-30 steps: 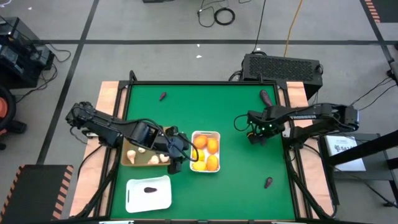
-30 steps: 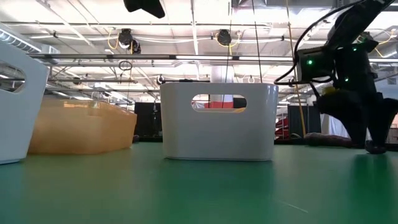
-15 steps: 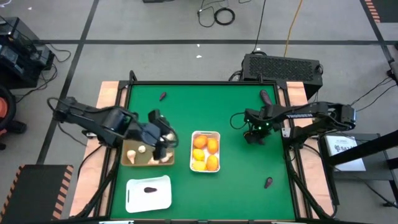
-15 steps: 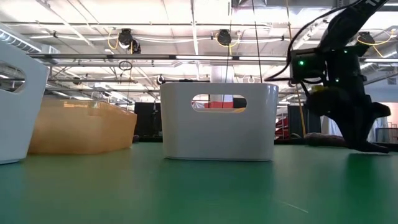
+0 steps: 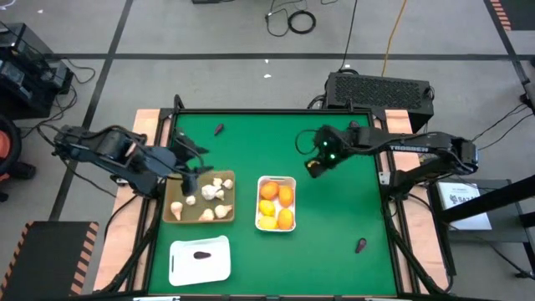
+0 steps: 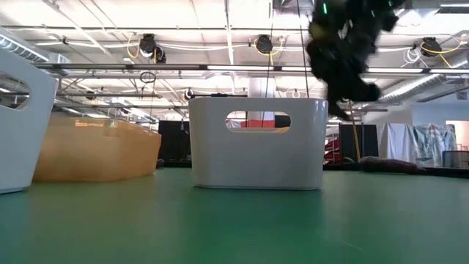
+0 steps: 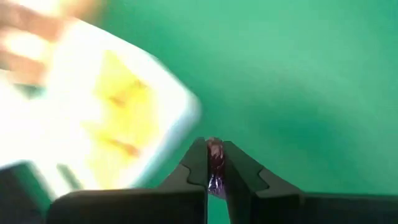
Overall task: Sort produce into baskets
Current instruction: Put the purple eggplant into the bottom white bin
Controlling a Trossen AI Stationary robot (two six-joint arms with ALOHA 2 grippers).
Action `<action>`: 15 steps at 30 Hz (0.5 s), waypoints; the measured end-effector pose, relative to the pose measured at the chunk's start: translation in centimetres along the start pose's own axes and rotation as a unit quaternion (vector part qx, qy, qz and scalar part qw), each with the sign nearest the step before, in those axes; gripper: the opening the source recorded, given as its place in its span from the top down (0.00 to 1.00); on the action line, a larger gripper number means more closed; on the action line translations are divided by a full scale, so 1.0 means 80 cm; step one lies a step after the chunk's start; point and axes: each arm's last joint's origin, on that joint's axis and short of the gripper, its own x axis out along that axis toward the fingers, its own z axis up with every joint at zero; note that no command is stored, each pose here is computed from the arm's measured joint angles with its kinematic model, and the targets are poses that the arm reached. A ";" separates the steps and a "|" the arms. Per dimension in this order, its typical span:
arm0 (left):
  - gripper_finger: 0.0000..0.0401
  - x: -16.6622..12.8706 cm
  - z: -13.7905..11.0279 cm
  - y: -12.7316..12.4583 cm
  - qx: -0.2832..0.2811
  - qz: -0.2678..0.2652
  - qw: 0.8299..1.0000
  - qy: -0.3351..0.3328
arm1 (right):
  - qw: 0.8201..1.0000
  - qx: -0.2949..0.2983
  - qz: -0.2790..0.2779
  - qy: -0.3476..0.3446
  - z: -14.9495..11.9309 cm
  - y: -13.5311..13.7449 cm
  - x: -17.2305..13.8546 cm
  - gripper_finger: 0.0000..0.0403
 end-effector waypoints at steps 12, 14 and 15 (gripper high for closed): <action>0.40 -0.003 -0.093 0.048 -0.053 0.106 0.993 -0.028 | 0.871 -0.206 0.304 -0.327 0.019 0.163 -0.038 0.96; 0.40 0.006 -0.113 0.050 -0.060 0.108 0.992 -0.025 | 0.846 -0.236 0.327 -0.347 0.015 0.182 -0.012 0.96; 0.40 0.011 -0.122 0.051 -0.063 0.108 0.992 -0.025 | 0.837 -0.245 0.338 -0.353 0.013 0.191 0.003 0.96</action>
